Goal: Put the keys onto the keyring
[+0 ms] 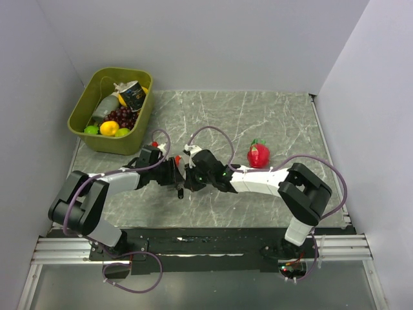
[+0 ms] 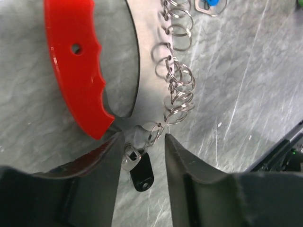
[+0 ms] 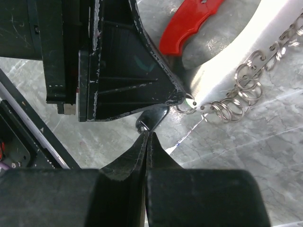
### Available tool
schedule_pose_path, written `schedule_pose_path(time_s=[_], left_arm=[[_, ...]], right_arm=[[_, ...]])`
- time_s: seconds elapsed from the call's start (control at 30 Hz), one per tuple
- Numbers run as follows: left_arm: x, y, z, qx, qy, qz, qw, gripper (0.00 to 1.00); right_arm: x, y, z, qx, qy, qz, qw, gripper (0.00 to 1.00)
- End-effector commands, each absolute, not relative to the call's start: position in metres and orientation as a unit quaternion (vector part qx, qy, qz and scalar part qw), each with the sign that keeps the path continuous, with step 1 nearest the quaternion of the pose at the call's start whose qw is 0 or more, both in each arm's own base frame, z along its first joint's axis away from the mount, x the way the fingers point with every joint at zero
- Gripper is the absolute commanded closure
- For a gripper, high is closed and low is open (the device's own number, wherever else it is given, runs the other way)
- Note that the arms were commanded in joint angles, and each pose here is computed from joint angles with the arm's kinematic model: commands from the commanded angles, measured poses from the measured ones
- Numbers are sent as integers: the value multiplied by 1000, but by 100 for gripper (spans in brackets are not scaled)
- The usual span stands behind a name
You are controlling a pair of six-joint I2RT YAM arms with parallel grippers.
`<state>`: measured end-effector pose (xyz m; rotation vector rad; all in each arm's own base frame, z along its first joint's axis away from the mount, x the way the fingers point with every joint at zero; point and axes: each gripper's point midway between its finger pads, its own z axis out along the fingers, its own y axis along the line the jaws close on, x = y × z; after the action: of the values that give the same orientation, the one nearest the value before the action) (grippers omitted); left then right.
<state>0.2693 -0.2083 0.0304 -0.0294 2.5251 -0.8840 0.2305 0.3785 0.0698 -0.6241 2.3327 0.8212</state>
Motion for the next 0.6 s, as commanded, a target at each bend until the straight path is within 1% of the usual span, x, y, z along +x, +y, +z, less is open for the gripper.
schedule_pose_path(time_s=[0.0, 0.07, 0.27, 0.53, 0.57], left_arm=[[272, -220, 36, 8, 906, -351, 235, 58], [272, -221, 37, 7, 905, -353, 237, 61], [271, -223, 38, 8, 902, -361, 238, 67], [268, -224, 23, 9, 906, -358, 226, 72], [268, -225, 23, 9, 905, -360, 227, 74]], right_arm=[[240, 375, 66, -212, 881, 309, 290, 100], [242, 372, 61, -206, 886, 302, 284, 100], [245, 366, 42, -201, 901, 275, 267, 100], [244, 363, 39, -194, 903, 275, 268, 100], [245, 363, 40, -192, 903, 275, 269, 100]])
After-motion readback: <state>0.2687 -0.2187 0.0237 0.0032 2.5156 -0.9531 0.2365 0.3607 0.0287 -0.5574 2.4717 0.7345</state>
